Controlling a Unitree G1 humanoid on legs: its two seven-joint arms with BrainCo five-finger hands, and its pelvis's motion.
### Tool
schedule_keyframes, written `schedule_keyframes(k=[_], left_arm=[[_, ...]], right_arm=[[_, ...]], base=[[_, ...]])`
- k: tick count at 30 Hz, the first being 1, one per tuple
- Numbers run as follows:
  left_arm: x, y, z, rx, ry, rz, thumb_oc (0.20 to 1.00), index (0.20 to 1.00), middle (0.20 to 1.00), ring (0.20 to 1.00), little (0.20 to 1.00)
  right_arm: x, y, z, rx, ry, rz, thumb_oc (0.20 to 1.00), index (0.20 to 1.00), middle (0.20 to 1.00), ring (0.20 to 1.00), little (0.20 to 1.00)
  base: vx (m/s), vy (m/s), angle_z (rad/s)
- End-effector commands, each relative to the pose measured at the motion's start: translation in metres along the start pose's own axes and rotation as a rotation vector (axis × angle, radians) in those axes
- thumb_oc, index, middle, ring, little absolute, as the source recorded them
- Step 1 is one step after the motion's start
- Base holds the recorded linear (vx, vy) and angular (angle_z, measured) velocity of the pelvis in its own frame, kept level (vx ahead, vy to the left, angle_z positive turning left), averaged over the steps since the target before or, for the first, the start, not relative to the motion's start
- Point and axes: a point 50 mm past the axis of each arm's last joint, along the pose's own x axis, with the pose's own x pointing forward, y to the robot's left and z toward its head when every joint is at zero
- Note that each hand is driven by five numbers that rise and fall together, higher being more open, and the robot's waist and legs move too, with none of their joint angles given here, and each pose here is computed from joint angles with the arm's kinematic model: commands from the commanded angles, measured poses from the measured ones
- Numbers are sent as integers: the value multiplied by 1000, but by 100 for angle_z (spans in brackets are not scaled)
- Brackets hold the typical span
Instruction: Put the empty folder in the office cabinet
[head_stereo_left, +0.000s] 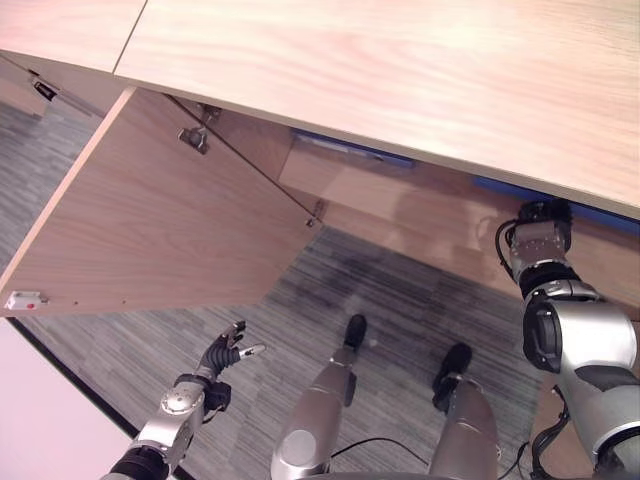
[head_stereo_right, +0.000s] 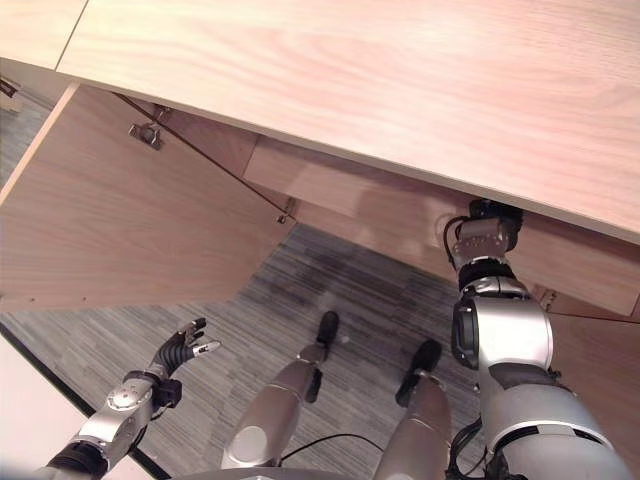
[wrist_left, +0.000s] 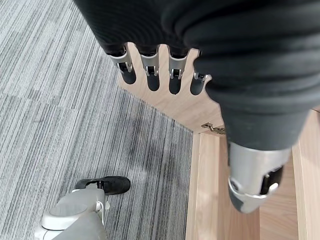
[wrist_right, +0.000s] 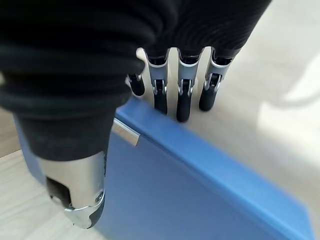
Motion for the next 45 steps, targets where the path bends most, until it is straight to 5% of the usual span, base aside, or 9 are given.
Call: schedule_keyframes(k=[1,12,21,29,33,34,35,40,45], left_arm=[[1,13,11,43,-38,37,1000,1000,1000,1000,1000],[7,3,12,17,-44,42,1000,1000,1000,1000,1000],[8,1,6,-2,-22,58,1000,1000,1000,1000,1000],[5,7,2,3,-10,67,1000,1000,1000,1000,1000],[3,13,-1,4,1,74,1000,1000,1000,1000,1000],[3,13,-1,2,1,74,1000,1000,1000,1000,1000],[2,14,-1,-1,1,77,1000,1000,1000,1000,1000],[-1,13,-12,-53,26,145,1000,1000,1000,1000,1000],[-2,6,-29,-108,81,197,1000,1000,1000,1000,1000]], right_arm=[[3,-13,0,11,2,-24,1000,1000,1000,1000,1000],[-7,-90,-63,-13,172,-229,1000,1000,1000,1000,1000],[-11,-118,-73,-56,193,-273,1000,1000,1000,1000,1000],[0,-77,-43,-76,107,-136,1000,1000,1000,1000,1000],[4,-47,-20,-268,23,25,1000,1000,1000,1000,1000],[4,-46,-20,-271,22,26,489,489,489,489,489],[3,-41,-18,-313,1,53,200,200,200,200,200],[-39,-13,-41,-519,-197,389,200,200,200,200,200],[-78,-40,-56,-647,-257,536,200,200,200,200,200]], base=[[0,0,0],[0,0,0],[0,0,0],[0,0,0],[0,0,0],[0,0,0],[0,0,0],[6,9,-9],[5,11,-5]])
